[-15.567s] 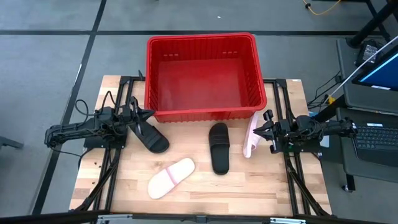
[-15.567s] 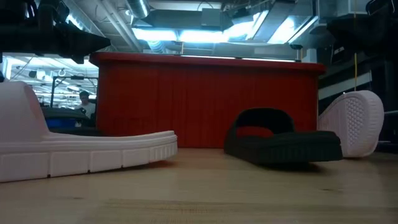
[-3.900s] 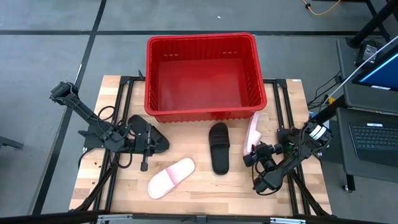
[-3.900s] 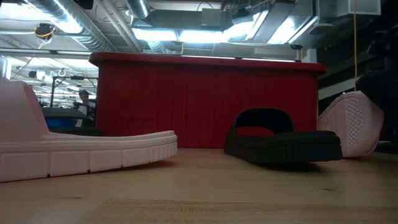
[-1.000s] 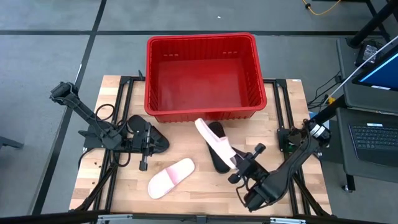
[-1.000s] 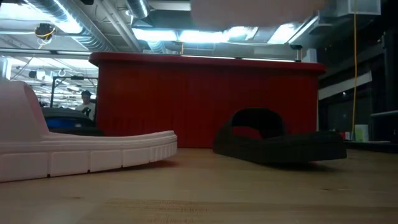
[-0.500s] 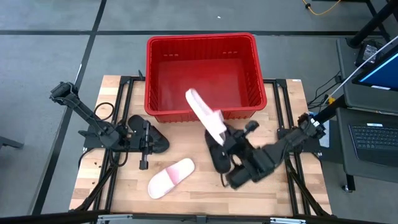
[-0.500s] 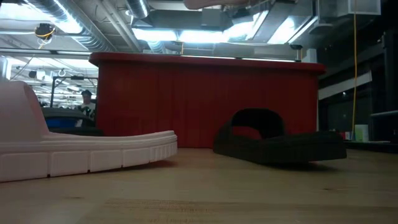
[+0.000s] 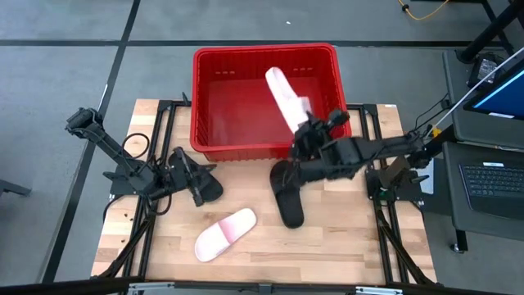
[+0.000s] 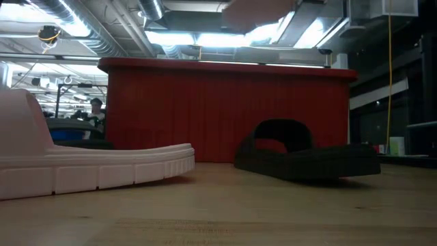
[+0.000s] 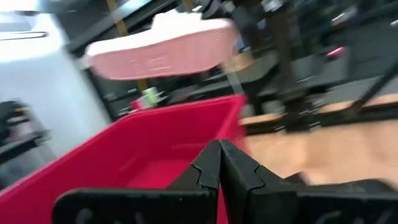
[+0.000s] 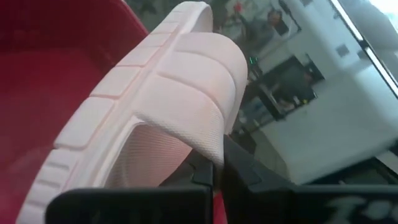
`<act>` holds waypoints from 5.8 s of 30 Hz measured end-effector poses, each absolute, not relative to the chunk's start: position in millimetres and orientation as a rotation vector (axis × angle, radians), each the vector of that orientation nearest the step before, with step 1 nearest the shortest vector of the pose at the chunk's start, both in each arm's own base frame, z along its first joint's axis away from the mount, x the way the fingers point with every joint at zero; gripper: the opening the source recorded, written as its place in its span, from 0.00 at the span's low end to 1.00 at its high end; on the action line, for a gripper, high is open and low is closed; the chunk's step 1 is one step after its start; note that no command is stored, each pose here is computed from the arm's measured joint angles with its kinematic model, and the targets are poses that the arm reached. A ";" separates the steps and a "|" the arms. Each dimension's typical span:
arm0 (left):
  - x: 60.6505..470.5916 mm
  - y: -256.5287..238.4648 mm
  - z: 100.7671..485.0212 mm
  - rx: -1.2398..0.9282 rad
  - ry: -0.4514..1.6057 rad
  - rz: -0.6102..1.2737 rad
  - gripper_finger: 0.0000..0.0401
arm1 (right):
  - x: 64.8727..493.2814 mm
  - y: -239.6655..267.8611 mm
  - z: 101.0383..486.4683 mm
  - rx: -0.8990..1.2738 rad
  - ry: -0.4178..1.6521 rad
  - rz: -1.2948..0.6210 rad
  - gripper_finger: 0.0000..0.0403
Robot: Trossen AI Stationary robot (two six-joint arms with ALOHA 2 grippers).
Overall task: Pick and place slides into bin
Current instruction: Put the right pink slipper into the red bin
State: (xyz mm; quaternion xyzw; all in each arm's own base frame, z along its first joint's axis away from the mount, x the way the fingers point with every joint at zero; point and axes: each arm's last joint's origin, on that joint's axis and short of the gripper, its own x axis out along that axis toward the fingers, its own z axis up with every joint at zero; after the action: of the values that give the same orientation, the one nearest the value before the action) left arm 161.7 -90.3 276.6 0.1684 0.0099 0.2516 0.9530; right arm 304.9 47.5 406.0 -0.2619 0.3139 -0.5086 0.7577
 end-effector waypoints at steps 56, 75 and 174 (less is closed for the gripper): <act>170.0 8.2 285.9 0.238 -0.034 0.572 0.00 | 297.3 -98.5 359.6 -0.422 1.237 -1.244 0.03; 168.8 22.0 285.9 0.229 -0.028 0.652 0.00 | 307.7 -140.5 278.7 -0.464 1.295 -1.228 0.03; 169.1 24.1 285.0 0.179 -0.039 0.641 0.00 | 314.3 -198.6 175.2 -0.253 1.441 -1.048 0.38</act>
State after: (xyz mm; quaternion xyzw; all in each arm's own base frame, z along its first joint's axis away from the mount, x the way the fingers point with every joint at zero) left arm 169.1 24.1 285.0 0.0879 -0.0192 0.3144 0.9450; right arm 314.3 -198.6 175.2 -0.1103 0.6270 -0.4560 0.6219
